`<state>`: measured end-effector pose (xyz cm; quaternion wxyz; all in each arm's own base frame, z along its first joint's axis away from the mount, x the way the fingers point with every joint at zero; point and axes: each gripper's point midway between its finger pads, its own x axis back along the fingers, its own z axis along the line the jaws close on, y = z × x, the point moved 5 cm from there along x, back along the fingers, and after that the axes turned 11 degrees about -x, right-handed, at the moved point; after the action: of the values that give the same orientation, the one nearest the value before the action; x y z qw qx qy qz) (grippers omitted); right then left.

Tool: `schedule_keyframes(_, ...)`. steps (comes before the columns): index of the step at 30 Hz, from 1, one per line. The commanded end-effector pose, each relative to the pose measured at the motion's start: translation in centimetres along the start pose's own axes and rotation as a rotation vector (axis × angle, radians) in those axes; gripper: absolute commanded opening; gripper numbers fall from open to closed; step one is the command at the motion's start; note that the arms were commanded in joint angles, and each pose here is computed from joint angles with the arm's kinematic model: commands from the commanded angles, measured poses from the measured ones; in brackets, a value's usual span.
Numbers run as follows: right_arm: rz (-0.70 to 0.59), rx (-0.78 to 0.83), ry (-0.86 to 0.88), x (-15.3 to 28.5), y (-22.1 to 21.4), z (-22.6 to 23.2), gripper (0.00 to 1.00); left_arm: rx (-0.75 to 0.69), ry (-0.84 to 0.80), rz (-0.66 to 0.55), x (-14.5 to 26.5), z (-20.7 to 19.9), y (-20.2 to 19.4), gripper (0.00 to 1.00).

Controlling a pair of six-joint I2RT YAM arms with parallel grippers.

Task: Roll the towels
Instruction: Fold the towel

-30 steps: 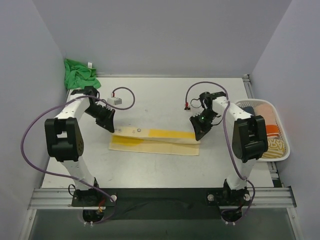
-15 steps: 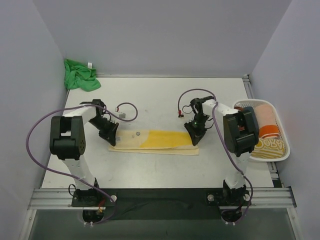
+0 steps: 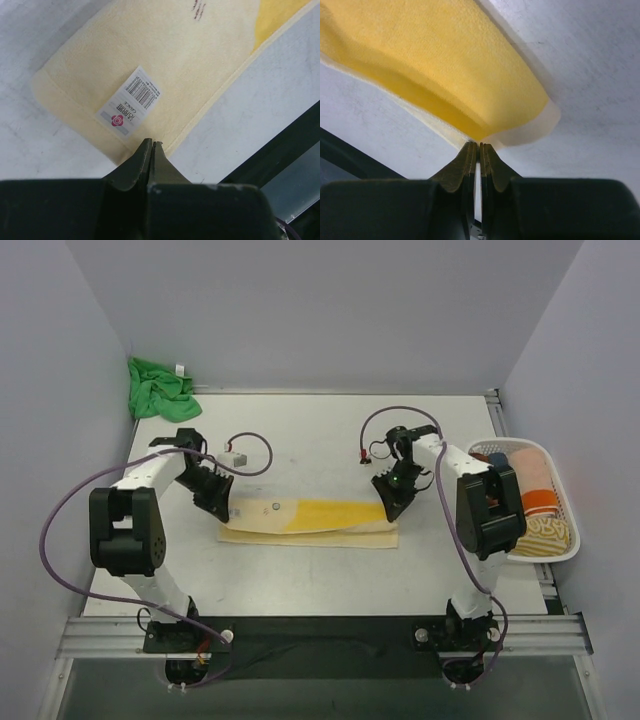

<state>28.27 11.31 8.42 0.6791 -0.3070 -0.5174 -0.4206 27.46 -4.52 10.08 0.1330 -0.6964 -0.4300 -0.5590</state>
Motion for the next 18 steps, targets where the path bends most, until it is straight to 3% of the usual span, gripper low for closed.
schedule_keyframes(1,-0.034,0.001,0.002,3.2,-1.0,0.7,0.0,-0.039,0.002,-0.041,2.4,-1.7,0.1,0.0)
schedule_keyframes(18,0.143,-0.003,-0.017,-2.8,-3.0,0.2,0.0,0.055,0.037,0.106,-3.7,1.6,-3.0,0.0)
